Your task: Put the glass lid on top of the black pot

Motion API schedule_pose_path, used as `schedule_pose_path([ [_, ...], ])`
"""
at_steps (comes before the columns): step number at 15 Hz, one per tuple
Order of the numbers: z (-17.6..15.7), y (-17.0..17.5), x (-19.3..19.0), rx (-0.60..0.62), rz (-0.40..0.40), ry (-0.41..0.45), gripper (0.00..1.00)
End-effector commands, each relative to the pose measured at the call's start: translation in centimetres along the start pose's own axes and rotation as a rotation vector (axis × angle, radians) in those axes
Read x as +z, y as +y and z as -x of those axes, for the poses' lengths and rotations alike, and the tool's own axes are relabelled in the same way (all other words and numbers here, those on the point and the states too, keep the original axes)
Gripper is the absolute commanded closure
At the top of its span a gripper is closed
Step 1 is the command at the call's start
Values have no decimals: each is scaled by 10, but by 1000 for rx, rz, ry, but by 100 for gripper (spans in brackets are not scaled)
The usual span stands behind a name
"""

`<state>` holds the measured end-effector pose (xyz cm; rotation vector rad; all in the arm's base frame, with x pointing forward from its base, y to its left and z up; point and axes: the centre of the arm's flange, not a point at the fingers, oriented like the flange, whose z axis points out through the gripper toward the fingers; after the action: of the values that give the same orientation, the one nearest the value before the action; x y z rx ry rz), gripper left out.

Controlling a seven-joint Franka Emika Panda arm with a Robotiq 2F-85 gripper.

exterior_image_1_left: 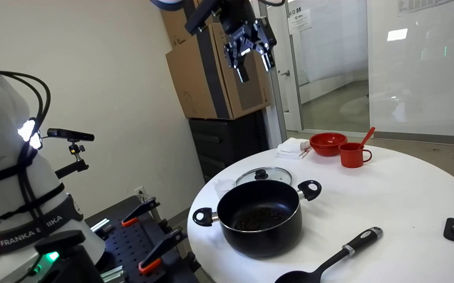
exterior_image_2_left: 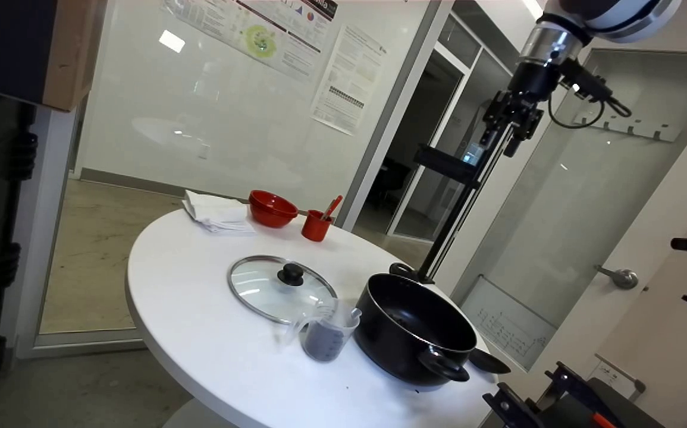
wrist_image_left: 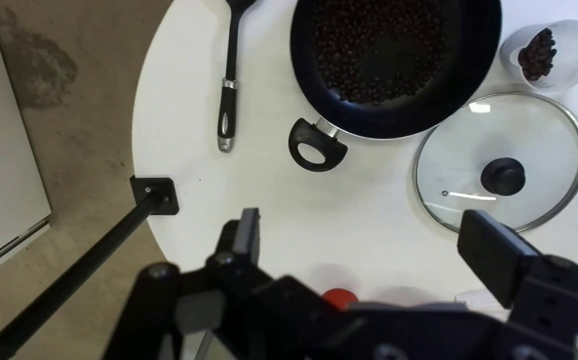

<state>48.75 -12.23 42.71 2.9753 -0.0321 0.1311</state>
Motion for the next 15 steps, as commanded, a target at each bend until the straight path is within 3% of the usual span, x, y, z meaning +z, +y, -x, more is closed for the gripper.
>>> schedule_pose_path([
  [1,-47,-42,37,22,-7,-29,0],
  [2,-53,-55,45,37,-8,-52,0],
  [3,-23,-39,32,3,-5,-33,0],
  [10,-26,-39,36,12,-4,-39,0],
  [15,-33,-48,49,24,-60,-49,0],
])
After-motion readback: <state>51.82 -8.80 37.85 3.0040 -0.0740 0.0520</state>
